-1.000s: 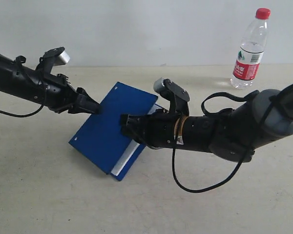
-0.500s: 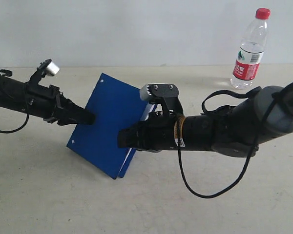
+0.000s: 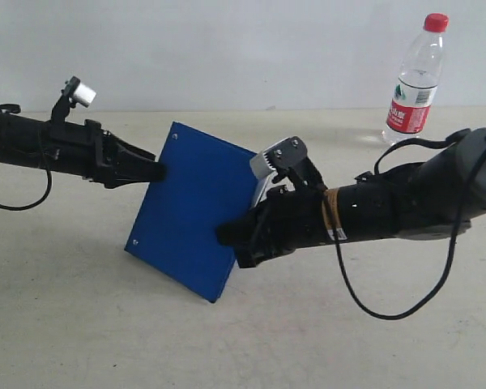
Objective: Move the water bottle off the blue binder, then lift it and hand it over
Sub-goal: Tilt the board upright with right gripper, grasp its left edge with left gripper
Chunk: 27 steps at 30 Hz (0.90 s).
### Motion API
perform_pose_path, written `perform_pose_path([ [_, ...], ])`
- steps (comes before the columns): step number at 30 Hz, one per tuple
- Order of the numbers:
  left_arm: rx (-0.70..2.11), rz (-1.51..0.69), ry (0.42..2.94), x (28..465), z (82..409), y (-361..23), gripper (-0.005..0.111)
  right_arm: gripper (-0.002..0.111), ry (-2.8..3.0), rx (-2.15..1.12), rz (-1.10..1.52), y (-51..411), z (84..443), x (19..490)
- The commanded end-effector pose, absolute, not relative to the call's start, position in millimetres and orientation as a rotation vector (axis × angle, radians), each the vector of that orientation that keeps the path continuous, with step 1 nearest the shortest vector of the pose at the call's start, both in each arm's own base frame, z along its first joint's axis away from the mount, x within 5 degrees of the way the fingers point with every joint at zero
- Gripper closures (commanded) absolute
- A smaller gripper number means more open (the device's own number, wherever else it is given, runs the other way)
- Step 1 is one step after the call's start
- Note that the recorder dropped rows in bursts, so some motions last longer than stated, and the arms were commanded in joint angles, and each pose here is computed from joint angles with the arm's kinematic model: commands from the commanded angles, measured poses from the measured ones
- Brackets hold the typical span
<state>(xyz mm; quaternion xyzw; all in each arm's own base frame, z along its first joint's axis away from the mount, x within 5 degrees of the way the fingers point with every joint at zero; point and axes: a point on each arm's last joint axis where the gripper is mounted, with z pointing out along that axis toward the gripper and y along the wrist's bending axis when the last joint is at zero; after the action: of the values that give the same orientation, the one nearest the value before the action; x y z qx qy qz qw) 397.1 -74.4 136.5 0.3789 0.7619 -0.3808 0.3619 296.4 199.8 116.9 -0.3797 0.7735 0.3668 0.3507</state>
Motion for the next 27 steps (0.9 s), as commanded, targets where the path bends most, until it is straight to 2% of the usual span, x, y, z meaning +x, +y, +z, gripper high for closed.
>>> perform_pose_path([
  [1, 1.103, -0.958, 1.82, 397.9, 141.2, -77.8, 0.053, 0.108, 1.989, -1.259, 0.858, 176.8, 104.9, 293.7],
  [10, 1.156, -0.931, 1.759, 397.9, 139.0, -79.4, 0.045, 0.108, 1.916, -1.438, 0.761, 169.7, 100.3, 292.7],
  [20, 1.134, -1.172, 1.753, 396.3, 124.6, -112.6, 0.045, 0.108, 1.865, -1.491, 0.612, 166.2, 98.2, 299.7],
  [27, 1.173, -1.205, 1.8, 398.1, 127.9, -121.6, 0.048, 0.108, 1.813, -1.491, 0.571, 169.3, 105.5, 309.9],
])
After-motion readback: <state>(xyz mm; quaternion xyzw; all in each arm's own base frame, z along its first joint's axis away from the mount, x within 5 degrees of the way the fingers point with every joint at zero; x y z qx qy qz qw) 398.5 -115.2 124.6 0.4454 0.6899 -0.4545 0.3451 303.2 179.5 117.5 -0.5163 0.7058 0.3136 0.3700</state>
